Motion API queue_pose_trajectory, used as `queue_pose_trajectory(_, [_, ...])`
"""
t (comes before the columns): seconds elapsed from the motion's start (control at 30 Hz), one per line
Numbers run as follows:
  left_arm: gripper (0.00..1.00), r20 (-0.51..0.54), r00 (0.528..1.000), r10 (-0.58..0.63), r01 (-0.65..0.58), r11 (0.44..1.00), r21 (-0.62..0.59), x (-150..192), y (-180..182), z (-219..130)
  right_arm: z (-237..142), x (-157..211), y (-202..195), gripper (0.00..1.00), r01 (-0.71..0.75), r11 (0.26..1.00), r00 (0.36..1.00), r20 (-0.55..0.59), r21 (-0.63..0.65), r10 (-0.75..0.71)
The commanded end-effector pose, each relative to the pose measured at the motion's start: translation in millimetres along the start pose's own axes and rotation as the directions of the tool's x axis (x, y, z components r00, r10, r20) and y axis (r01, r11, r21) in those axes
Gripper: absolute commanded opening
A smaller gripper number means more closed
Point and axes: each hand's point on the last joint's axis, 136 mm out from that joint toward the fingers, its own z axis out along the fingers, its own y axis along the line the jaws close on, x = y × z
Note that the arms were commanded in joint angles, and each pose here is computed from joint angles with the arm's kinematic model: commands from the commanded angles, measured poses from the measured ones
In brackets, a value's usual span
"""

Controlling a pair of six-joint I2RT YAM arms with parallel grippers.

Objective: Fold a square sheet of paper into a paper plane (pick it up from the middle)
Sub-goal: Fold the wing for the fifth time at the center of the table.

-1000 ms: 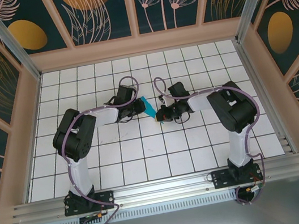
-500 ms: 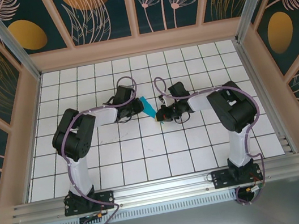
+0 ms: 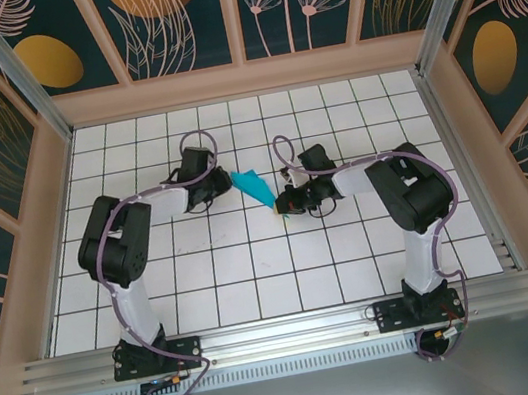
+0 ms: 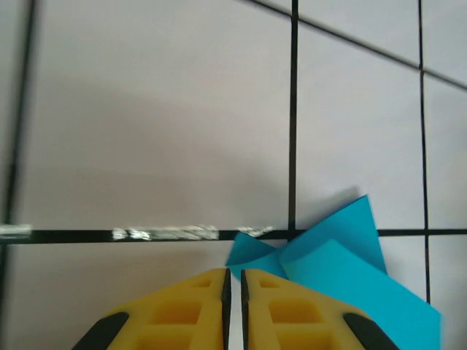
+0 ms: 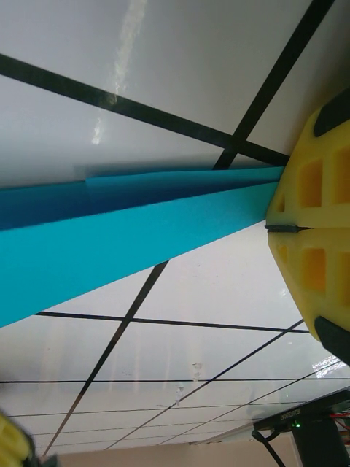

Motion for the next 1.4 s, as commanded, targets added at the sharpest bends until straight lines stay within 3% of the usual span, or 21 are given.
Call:
queue_pose_trajectory(0.0, [0.16, 0.067, 0.997, 0.049, -0.057, 0.991, 0.12, -14, -34, -29, 12, 65, -74, 0.03, -0.163, 0.958, 0.972, -0.127, 0.236, 0.197])
queue_pose_trajectory(0.23, [0.16, 0.013, 0.998, 0.069, -0.07, 0.95, 0.306, 30, -92, -29, 12, 65, -74, 0.03, -0.168, 0.957, 0.971, -0.127, 0.236, 0.202])
queue_pose_trajectory(0.43, [0.16, -0.092, 0.993, 0.08, -0.046, 0.944, 0.327, 66, -101, 5, 11, 66, -76, 0.03, -0.169, 0.955, 0.97, -0.128, 0.242, 0.205])
queue_pose_trajectory(0.6, [0.15, -0.108, 0.991, 0.074, -0.045, 0.966, 0.253, 70, -87, 20, 11, 66, -76, 0.03, -0.17, 0.955, 0.97, -0.129, 0.245, 0.206])
queue_pose_trajectory(0.9, [0.15, -0.061, 0.998, 0.016, -0.015, 1.0, 0.009, 67, -34, 28, 11, 70, -81, 0.03, -0.177, 0.949, 0.967, -0.134, 0.26, 0.217])
queue_pose_trajectory(1.37, [0.16, 0.014, 0.997, -0.075, 0.076, 0.996, -0.049, 34, 10, 21, 10, 89, -97, 0.03, -0.215, 0.931, 0.952, -0.151, 0.295, 0.268])
